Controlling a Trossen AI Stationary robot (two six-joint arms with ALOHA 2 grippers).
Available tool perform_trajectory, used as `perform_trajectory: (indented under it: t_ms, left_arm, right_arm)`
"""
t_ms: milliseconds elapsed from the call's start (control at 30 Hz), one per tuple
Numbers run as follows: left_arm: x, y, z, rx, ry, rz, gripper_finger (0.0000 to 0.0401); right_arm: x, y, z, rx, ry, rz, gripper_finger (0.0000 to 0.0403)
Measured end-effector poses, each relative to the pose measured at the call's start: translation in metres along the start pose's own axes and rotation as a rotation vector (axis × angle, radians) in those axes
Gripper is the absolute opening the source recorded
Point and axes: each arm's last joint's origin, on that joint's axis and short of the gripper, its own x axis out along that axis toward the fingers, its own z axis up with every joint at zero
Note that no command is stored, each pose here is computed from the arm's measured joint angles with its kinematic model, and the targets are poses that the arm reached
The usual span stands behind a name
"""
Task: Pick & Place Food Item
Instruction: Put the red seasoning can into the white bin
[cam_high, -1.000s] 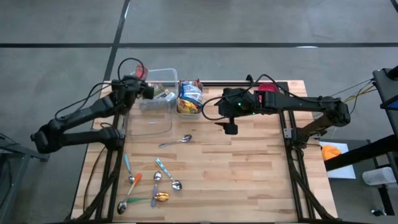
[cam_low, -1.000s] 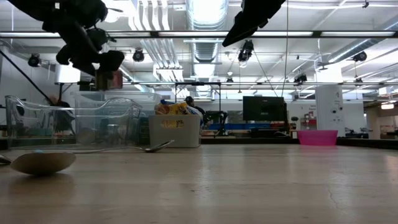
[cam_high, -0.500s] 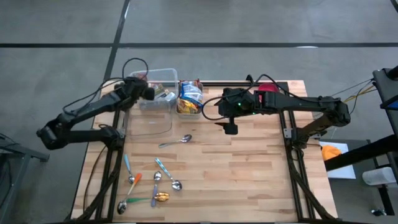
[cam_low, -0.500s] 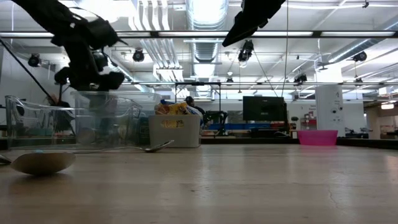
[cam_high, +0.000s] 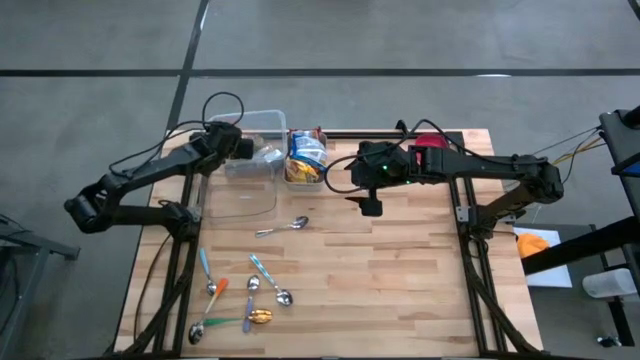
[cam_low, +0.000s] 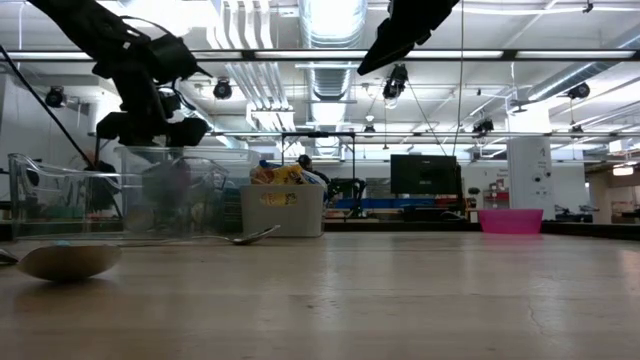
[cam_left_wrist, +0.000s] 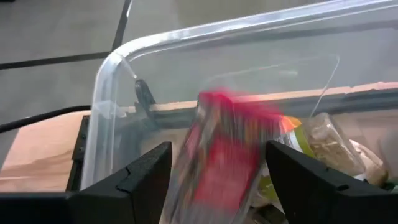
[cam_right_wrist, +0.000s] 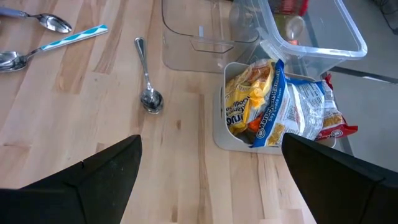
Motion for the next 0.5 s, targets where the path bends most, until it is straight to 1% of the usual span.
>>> perform_trajectory:
  t_ms: [233,500]
  left_arm:
    - [-0.0001,-0.0019,-0.0012,-0.002,0.036,-0.068,0.0262]
    - [-0.0001,-0.0018,-0.0017,0.002,0.042,-0.068,0.0263]
  right_arm:
    - [0.0,0.0,0.0,0.0,0.0,0.0,0.0384]
    - [0.0,0.0,0.0,0.0,0.0,0.0,0.0384]
